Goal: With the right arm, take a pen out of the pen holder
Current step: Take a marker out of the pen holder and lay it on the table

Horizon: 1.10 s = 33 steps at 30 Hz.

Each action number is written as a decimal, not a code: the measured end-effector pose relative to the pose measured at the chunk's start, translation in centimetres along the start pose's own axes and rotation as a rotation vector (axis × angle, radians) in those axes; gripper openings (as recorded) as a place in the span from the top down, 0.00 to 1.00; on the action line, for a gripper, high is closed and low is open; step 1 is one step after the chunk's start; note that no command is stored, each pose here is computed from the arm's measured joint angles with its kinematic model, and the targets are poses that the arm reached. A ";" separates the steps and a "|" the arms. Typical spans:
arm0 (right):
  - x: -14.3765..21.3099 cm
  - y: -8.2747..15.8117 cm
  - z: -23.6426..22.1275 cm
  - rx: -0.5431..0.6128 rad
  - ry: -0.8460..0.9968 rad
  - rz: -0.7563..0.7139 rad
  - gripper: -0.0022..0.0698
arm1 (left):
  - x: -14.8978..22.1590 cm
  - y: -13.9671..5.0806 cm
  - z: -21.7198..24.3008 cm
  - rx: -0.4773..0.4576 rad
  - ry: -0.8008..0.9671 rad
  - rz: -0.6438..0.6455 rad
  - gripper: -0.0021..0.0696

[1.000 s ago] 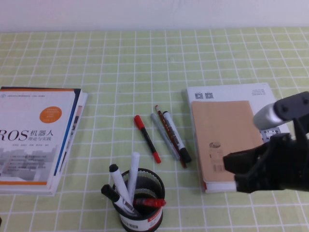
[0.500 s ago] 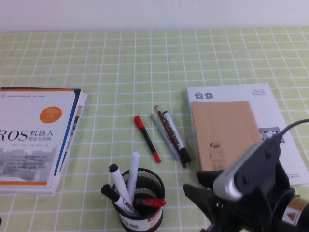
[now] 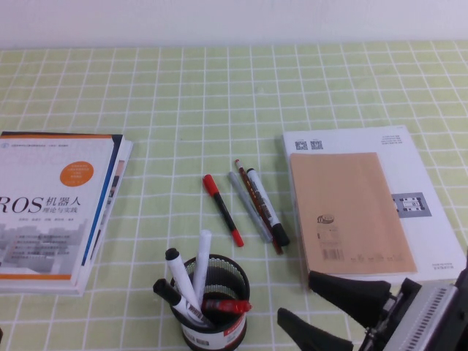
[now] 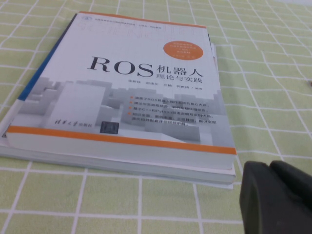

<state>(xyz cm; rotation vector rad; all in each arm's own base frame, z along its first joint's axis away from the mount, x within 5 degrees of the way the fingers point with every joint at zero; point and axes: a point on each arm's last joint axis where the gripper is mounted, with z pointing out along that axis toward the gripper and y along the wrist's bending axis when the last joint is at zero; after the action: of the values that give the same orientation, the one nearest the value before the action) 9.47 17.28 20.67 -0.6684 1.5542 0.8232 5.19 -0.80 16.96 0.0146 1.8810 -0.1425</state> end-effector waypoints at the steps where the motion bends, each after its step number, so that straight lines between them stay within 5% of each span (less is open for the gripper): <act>1: 0.2 0.1 0.2 -0.014 -0.004 -0.002 0.43 | 0.0 0.0 0.0 0.000 0.000 0.000 0.98; 13: 4.8 1.1 3.0 -0.107 0.103 0.013 0.43 | 0.0 0.0 0.0 0.000 0.000 0.000 0.98; 33: 4.0 1.7 5.8 -0.091 0.045 0.005 0.43 | 0.0 0.0 0.0 0.000 0.000 0.000 0.98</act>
<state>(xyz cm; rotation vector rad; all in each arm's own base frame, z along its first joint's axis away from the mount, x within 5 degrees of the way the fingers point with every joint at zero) 10.98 23.13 16.62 -0.7536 1.5672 0.8922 5.19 -0.80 16.96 0.0146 1.8810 -0.1425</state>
